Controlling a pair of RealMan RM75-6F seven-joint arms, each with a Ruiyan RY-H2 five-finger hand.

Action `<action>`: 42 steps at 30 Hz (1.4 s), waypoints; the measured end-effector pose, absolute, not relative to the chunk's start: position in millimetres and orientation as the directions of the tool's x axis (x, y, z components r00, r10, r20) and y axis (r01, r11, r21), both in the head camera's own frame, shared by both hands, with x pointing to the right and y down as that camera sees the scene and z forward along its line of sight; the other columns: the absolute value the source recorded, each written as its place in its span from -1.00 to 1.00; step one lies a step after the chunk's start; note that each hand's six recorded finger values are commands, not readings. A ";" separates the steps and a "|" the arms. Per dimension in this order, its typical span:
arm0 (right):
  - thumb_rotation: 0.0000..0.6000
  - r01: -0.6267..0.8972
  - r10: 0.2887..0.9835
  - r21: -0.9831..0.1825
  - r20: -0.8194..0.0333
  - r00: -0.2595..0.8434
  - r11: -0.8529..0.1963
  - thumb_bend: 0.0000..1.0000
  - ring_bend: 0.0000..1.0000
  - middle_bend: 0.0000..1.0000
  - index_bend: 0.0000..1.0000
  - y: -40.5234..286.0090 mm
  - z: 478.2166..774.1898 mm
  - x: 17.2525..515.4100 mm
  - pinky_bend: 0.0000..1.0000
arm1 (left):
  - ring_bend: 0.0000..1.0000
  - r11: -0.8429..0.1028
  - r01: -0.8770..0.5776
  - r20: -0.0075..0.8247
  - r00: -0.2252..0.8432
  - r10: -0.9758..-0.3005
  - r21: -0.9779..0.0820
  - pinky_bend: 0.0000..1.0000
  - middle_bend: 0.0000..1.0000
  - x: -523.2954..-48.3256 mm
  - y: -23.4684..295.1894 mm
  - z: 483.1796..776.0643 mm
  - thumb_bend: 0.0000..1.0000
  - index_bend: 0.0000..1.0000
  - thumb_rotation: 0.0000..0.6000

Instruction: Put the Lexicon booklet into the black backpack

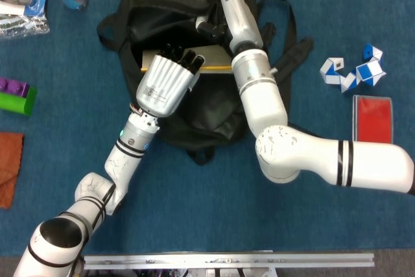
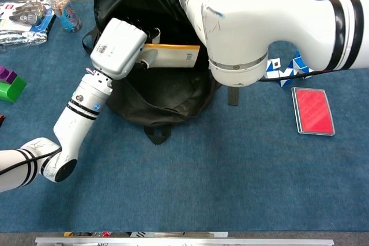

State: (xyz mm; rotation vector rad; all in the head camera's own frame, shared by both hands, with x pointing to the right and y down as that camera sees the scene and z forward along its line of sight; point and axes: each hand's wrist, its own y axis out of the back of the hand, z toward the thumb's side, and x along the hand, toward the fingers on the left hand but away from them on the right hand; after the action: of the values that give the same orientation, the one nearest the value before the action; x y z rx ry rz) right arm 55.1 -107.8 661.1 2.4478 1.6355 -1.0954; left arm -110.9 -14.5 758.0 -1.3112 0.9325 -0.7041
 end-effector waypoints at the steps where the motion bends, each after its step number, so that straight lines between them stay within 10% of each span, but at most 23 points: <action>1: 1.00 0.813 0.811 -0.361 -0.544 0.215 -0.457 0.65 0.34 0.41 0.66 -107.9 660.8 55.3 0.92 | 0.05 0.148 -0.071 -0.164 0.479 -0.862 -0.986 0.06 0.32 -110.4 -14.2 758.7 -0.16 0.43 1.00; 20: 1.00 0.807 0.805 -0.363 -0.553 0.215 -0.465 0.65 0.34 0.41 0.66 -105.7 664.6 59.1 0.92 | -0.02 0.124 -0.005 -0.108 0.525 -0.844 -0.992 0.06 0.19 -107.0 6.1 771.2 -0.24 0.26 1.00; 33: 1.00 0.812 0.808 -0.364 -0.550 0.208 -0.457 0.64 0.34 0.41 0.66 -109.3 664.5 63.9 0.92 | -0.46 0.060 -0.015 -0.060 0.455 -0.888 -0.998 -0.12 -0.40 -100.7 15.7 764.3 -0.51 -0.76 1.00; 42: 1.00 0.810 0.808 -0.365 -0.551 0.210 -0.459 0.65 0.34 0.41 0.66 -109.8 663.1 66.1 0.92 | -0.49 -0.014 -0.027 0.001 0.433 -0.901 -1.000 -0.19 -0.47 -103.9 26.1 743.1 -0.51 -0.80 1.00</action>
State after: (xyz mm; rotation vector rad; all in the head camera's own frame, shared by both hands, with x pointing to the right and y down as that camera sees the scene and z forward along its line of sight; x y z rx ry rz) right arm 66.1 -109.8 663.1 2.4412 1.6322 -1.1083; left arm -103.9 26.1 743.1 -1.4156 0.8890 -0.8636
